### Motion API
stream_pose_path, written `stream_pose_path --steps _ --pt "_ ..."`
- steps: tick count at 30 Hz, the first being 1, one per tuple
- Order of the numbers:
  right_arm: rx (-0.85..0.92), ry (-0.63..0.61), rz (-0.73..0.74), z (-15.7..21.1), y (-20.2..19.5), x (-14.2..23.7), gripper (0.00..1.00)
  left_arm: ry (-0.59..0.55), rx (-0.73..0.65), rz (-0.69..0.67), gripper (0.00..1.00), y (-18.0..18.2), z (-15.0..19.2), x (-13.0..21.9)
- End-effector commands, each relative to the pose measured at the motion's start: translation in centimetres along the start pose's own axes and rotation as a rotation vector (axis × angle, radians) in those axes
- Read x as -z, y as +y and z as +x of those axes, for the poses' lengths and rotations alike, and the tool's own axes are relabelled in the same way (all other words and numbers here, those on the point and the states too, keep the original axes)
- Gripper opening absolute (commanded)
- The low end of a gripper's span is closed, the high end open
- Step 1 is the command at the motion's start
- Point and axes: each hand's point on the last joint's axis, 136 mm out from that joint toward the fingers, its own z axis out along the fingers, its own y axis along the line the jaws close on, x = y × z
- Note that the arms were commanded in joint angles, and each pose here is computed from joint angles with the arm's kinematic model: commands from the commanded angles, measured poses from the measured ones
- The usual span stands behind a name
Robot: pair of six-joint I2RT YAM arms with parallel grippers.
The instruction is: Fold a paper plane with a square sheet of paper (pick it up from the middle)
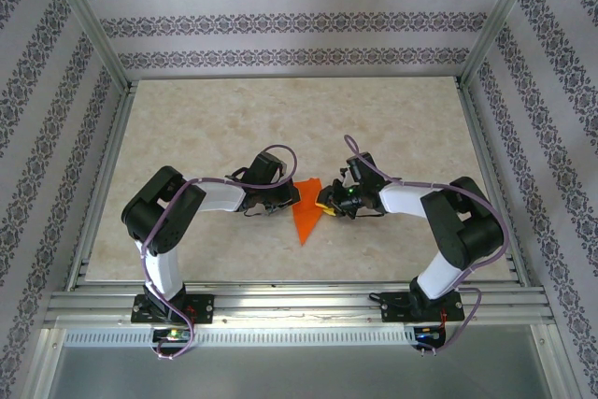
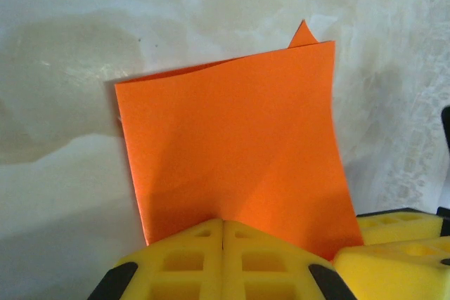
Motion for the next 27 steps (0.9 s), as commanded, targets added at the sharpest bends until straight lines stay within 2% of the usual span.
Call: stream_pose_path --steps 1,7,12,17,27 --pt "0.077 0.004 -0.048 -1.1 1.6 0.0 0.25 0.054 -0.006 -0.039 0.00 1.7 1.1 -0.7" --pt "0.143 0.065 -0.094 -2.0 2.3 -0.4 0.24 0.074 -0.035 -0.040 0.00 1.7 1.3 -0.9" --pt "0.186 0.113 -0.138 -2.4 2.9 -0.4 0.19 0.083 -0.055 -0.041 0.00 1.8 1.4 -0.9" --pt "0.191 0.129 -0.114 -2.4 2.3 -0.5 0.12 0.085 -0.070 -0.015 0.00 1.1 1.3 -1.0" --pt "0.143 0.123 -0.092 -1.6 1.0 0.3 0.14 0.067 -0.067 -0.057 0.00 1.4 0.8 -0.8"
